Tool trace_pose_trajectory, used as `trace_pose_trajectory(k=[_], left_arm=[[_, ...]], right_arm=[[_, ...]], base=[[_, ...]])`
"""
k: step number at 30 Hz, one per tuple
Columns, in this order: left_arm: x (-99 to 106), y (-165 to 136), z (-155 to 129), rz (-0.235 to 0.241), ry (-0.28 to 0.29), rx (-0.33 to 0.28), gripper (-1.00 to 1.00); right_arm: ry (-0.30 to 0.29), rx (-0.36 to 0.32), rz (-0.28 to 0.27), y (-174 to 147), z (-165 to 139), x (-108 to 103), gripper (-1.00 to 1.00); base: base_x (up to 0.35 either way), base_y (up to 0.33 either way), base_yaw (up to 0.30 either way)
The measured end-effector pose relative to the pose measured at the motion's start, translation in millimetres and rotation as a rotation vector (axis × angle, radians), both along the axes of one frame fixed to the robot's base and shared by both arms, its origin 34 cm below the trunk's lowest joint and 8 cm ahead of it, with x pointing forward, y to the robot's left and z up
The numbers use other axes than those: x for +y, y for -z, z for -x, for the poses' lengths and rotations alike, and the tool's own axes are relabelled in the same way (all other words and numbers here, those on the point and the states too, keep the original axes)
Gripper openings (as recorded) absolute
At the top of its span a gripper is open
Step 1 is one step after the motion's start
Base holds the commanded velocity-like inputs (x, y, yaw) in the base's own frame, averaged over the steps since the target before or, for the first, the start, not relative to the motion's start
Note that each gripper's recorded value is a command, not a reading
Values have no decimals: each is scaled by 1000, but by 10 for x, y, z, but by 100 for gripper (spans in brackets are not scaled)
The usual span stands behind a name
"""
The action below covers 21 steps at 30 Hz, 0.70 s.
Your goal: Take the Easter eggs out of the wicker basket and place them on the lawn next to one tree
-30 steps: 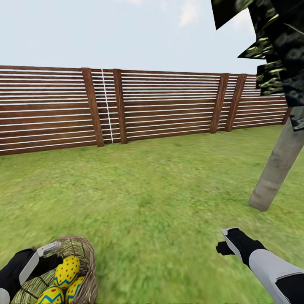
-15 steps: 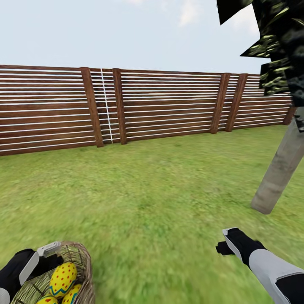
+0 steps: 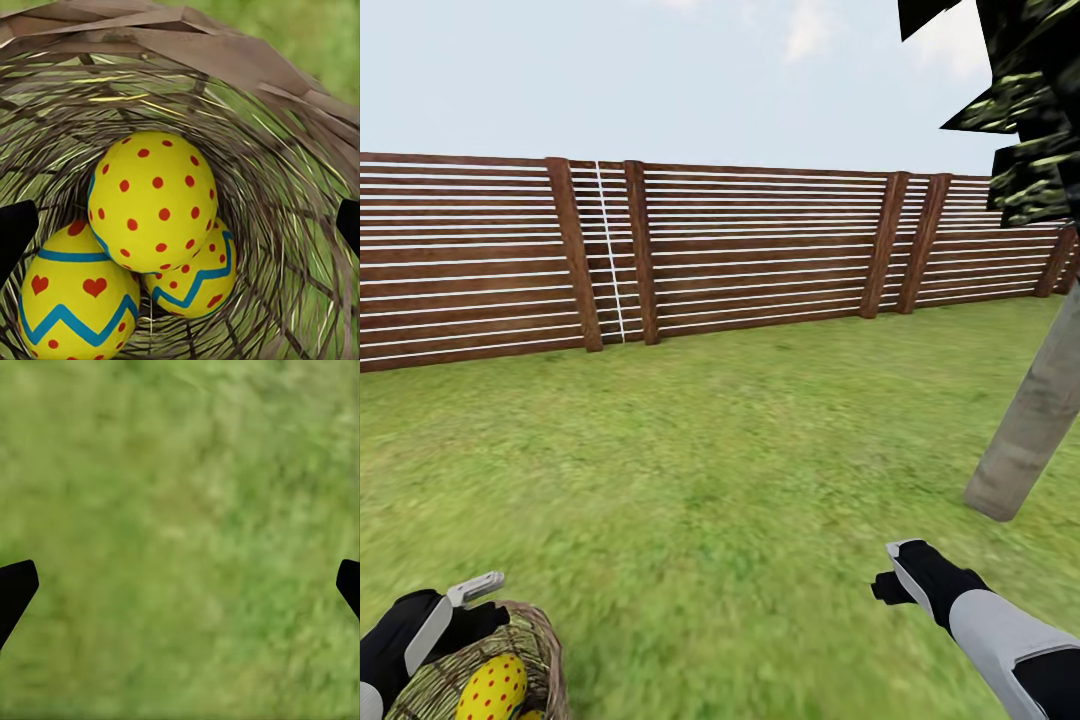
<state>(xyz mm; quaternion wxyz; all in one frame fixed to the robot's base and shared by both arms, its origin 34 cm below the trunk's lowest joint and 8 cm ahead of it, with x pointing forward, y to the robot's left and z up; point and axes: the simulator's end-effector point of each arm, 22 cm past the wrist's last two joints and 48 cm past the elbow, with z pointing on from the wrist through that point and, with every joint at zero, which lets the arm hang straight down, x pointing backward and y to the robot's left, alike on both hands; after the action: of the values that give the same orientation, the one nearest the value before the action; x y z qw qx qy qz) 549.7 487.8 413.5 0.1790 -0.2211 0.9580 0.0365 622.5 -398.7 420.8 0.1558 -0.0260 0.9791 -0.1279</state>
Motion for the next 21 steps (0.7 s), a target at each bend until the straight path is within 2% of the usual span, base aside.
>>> trace_pose_trajectory(k=[4, 11, 21], left_arm=[[1, 0, 0, 0, 0, 0, 100], [-2, -3, -1, 1, 0, -1, 100], [-1, 0, -2, 0, 0, -1, 100]], right_arm=[[-1, 0, 2, -1, 0, -1, 100], [-6, -12, 2, -10, -27, 10, 100], [-5, -15, 2, -10, -33, 8, 100]], base=[[19, 18, 0], [205, 178, 0], [19, 16, 0]])
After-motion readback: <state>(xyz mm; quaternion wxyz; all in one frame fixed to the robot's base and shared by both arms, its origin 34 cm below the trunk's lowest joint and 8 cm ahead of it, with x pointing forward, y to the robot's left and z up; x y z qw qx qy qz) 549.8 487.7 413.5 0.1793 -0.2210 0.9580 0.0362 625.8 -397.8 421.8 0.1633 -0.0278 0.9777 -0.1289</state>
